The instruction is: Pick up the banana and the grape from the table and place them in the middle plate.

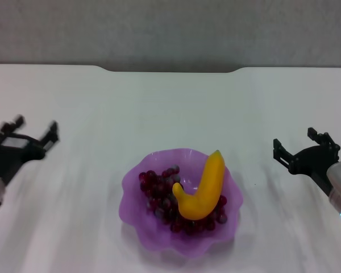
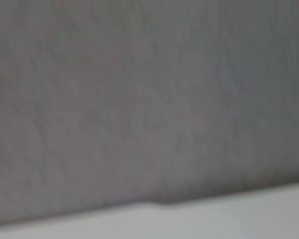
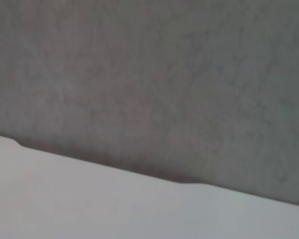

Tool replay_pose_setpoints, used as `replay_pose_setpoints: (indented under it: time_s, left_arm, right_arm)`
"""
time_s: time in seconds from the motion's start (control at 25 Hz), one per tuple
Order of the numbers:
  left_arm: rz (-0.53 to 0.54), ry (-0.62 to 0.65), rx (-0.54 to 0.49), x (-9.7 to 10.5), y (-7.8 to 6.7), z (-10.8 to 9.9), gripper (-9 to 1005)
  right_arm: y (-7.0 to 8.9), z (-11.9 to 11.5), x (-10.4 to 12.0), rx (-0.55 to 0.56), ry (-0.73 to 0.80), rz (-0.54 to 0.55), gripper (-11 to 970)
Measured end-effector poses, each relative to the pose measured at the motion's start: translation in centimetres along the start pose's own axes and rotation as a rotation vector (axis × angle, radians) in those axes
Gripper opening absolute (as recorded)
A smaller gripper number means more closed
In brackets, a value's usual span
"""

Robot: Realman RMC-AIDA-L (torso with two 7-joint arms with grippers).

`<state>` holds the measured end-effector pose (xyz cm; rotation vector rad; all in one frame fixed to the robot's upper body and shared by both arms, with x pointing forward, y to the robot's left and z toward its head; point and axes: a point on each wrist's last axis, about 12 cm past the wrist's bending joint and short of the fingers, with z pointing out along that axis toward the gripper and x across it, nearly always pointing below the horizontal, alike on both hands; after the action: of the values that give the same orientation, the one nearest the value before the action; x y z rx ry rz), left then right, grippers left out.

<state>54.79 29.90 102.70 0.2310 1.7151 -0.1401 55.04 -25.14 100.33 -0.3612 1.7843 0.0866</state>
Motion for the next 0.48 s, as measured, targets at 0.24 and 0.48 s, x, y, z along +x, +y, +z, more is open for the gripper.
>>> replay_pose_setpoints:
  time_s: [0.24,0.48]
  left_arm:
    - [0.005,-0.114,-0.070,0.8,1.3,-1.9,797]
    - [-0.059,-0.065,-0.079,1.6,1.3,-2.0,798]
  right_arm:
    - [0.1,-0.6,-0.4,0.001,-0.072,-0.049,880]
    - [-0.7,-2.6,0.3,0.058,-0.133,-0.039,880]
